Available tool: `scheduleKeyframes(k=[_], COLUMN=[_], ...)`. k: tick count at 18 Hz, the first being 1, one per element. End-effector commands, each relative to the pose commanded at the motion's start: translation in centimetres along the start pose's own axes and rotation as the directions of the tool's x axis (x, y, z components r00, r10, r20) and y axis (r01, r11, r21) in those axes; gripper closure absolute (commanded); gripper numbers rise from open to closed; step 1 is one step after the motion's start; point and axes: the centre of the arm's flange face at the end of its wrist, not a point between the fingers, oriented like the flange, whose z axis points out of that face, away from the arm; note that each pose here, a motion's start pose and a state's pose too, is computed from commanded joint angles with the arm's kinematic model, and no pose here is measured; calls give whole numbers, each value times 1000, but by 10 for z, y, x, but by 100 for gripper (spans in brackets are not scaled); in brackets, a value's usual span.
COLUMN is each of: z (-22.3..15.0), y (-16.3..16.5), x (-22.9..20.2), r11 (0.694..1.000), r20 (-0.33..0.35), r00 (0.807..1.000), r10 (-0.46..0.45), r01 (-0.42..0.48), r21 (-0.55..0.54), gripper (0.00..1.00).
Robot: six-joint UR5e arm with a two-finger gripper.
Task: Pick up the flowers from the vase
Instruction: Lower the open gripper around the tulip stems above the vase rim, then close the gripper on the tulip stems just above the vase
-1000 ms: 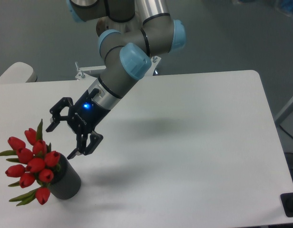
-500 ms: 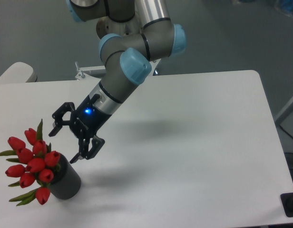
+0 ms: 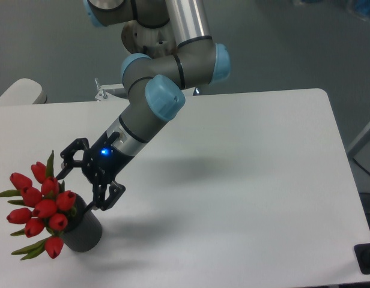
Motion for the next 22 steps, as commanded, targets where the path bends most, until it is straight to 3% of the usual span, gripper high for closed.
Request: scheduleKeyframes(k=[22], z=[40], y=[-13], x=[2], r11=[1000], r20=[-58], r00=[998], r10=[10], r01=[-10], r21=[-4], gripper=[0])
